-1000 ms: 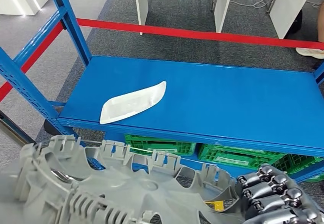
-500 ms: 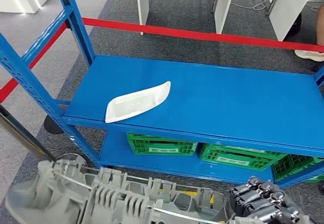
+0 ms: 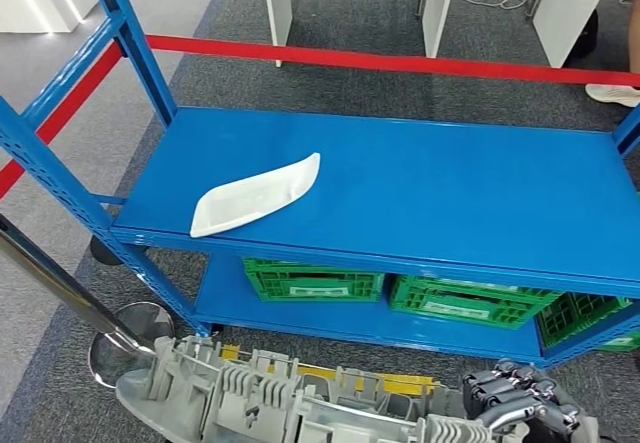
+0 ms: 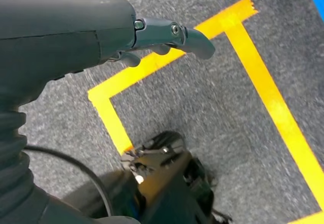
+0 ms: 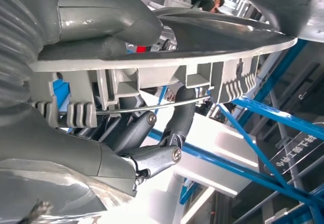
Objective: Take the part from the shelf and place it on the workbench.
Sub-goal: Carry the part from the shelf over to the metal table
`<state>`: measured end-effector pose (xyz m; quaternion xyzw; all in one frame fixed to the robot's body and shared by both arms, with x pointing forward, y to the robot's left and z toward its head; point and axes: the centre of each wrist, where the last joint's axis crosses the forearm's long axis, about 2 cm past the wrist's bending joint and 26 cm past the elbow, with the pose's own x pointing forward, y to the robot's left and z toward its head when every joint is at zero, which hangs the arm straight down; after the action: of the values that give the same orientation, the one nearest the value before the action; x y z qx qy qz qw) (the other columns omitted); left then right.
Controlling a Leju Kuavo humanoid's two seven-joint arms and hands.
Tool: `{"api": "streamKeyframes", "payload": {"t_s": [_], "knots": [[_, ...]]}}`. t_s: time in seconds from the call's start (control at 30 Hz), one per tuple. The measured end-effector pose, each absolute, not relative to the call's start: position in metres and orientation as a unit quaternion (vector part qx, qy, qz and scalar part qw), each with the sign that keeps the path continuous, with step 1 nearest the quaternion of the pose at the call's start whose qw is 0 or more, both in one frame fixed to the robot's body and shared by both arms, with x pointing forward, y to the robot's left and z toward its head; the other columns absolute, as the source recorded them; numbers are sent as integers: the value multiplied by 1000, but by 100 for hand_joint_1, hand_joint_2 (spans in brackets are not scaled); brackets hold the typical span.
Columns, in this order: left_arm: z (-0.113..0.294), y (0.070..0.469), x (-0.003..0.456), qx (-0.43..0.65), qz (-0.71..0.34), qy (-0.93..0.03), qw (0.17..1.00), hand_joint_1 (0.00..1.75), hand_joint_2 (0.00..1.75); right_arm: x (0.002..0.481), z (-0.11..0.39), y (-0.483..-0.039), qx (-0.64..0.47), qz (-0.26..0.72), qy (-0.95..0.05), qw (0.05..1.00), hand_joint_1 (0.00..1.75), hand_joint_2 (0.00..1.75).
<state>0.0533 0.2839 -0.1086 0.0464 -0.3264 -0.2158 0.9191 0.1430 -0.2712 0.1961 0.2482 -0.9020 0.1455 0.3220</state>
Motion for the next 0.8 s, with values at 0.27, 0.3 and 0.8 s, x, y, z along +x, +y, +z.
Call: {"api": "streamKeyframes", "payload": {"t_s": [0.27, 0.3, 0.8], "knots": [[-109, 281, 46, 50, -205, -323, 923, 0, 175, 141, 194, -273, 241, 154, -902, 322, 175, 175], [-109, 281, 46, 51, -204, -322, 923, 0, 175, 141, 194, -273, 240, 156, -903, 321, 175, 175], [-111, 279, 38, 52, -197, -314, 927, 0, 175, 144, 196, -275, 230, 170, -903, 320, 175, 175]]}}
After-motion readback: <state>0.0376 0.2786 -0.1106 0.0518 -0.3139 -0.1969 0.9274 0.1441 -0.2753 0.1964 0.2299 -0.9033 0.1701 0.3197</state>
